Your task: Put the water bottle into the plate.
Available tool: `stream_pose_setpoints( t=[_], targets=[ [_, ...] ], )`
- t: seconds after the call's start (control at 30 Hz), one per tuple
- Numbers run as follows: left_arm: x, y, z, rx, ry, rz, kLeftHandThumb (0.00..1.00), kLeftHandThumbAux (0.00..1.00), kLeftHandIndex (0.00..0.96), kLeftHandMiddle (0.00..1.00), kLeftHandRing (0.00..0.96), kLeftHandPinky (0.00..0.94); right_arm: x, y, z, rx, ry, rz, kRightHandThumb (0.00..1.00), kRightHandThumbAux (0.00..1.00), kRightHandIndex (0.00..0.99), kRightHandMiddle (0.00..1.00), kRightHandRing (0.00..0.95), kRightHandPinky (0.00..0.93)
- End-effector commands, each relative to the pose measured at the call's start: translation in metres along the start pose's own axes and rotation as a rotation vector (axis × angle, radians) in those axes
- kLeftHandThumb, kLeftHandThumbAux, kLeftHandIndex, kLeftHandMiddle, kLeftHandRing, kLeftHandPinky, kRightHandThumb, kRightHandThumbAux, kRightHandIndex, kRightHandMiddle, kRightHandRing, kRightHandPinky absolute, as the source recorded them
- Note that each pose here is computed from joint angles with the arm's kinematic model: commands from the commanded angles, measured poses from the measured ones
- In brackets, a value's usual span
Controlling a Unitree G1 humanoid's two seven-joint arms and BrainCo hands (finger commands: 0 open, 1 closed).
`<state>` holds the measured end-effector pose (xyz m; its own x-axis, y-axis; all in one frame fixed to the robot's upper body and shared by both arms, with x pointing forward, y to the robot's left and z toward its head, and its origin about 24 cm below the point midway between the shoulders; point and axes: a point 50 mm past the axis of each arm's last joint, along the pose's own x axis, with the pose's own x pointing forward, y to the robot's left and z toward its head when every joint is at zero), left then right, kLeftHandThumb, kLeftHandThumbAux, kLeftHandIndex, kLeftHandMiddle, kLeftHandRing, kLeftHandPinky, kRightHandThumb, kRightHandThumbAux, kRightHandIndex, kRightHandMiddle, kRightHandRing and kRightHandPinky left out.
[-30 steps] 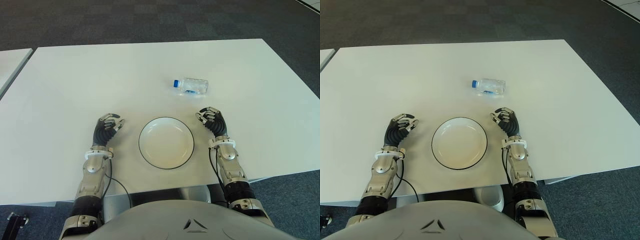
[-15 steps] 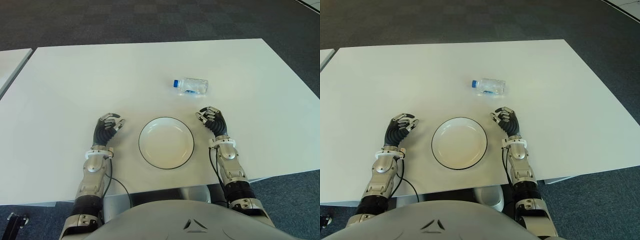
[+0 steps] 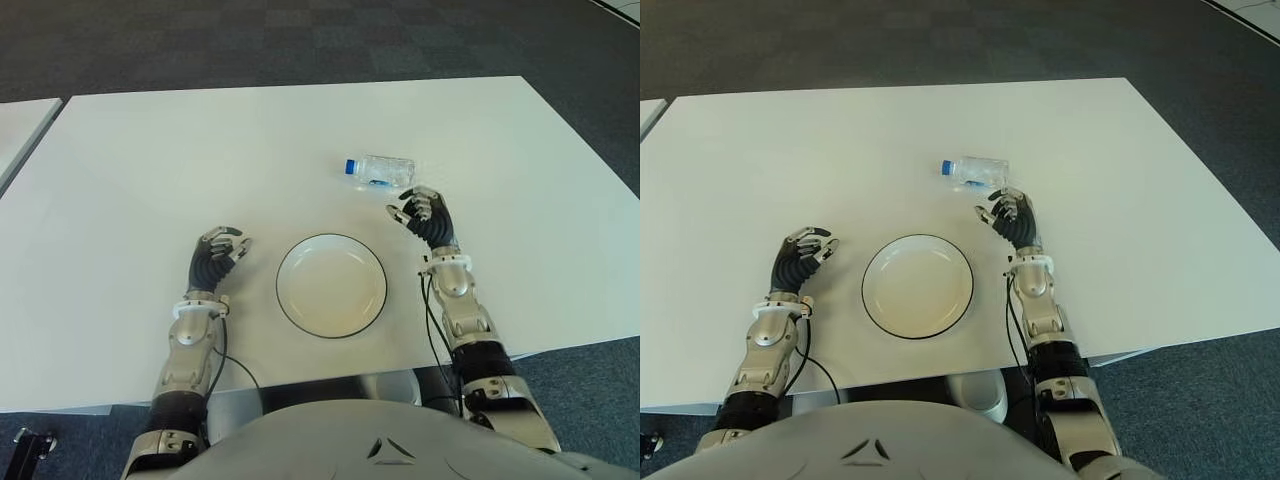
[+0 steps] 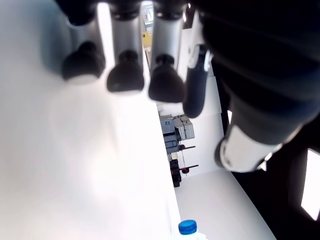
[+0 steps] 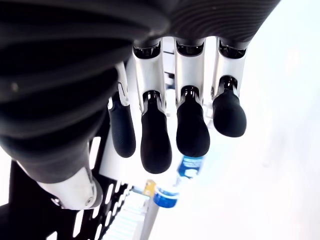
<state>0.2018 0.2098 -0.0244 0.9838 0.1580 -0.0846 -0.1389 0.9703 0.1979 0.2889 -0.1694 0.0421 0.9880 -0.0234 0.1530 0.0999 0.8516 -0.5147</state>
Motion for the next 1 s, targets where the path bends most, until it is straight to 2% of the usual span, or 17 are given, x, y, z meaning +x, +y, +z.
stream_pose_setpoints(
  t=[0.03, 0.13, 0.2, 0.3, 0.37, 0.63, 0.67, 0.83, 1.0],
  targets=[
    [-0.004, -0.002, -0.004, 0.006, 0.033, -0.002, 0.710, 0.716, 0.439, 0.837, 0.843, 0.846, 0.012, -0.001, 0.013, -0.096, -0.056, -0.014, 0.694, 0.731, 0.412, 0.490, 0.475, 0.451],
    [-0.003, -0.001, -0.004, 0.006, 0.035, -0.006, 0.710, 0.715, 0.439, 0.838, 0.844, 0.847, 0.024, -0.004, 0.024, -0.154, -0.079, -0.004, 0.688, 0.731, 0.407, 0.392, 0.394, 0.393],
    [-0.003, 0.000, -0.004, 0.005, 0.036, -0.008, 0.711, 0.715, 0.439, 0.837, 0.845, 0.848, 0.032, -0.007, 0.030, -0.197, -0.085, 0.003, 0.511, 0.715, 0.265, 0.287, 0.301, 0.315],
    [-0.002, 0.000, -0.003, 0.004, 0.035, -0.010, 0.711, 0.715, 0.439, 0.836, 0.844, 0.848, 0.042, -0.010, 0.036, -0.249, -0.092, 0.003, 0.424, 0.686, 0.168, 0.202, 0.218, 0.242],
    [-0.002, 0.000, -0.002, 0.004, 0.033, -0.010, 0.711, 0.715, 0.439, 0.836, 0.844, 0.849, 0.047, -0.012, 0.039, -0.268, -0.095, 0.000, 0.403, 0.670, 0.135, 0.168, 0.185, 0.210],
    [-0.002, -0.002, 0.002, 0.009, 0.035, -0.013, 0.711, 0.715, 0.439, 0.837, 0.846, 0.849, 0.072, -0.014, 0.053, -0.333, -0.125, -0.017, 0.356, 0.617, 0.048, 0.055, 0.071, 0.122],
    [-0.002, -0.002, 0.002, 0.010, 0.033, -0.010, 0.711, 0.715, 0.439, 0.837, 0.846, 0.848, 0.080, -0.015, 0.057, -0.350, -0.133, -0.017, 0.354, 0.614, 0.043, 0.050, 0.066, 0.120],
    [-0.003, -0.004, 0.005, 0.008, 0.021, 0.006, 0.709, 0.715, 0.438, 0.834, 0.837, 0.830, 0.105, -0.016, 0.072, -0.401, -0.144, 0.004, 0.395, 0.548, 0.005, 0.006, 0.009, 0.061],
    [-0.003, -0.004, 0.008, 0.005, 0.003, 0.018, 0.709, 0.716, 0.438, 0.828, 0.830, 0.826, 0.118, -0.014, 0.078, -0.454, -0.137, 0.045, 0.427, 0.496, 0.000, 0.000, 0.001, 0.033]
  ],
)
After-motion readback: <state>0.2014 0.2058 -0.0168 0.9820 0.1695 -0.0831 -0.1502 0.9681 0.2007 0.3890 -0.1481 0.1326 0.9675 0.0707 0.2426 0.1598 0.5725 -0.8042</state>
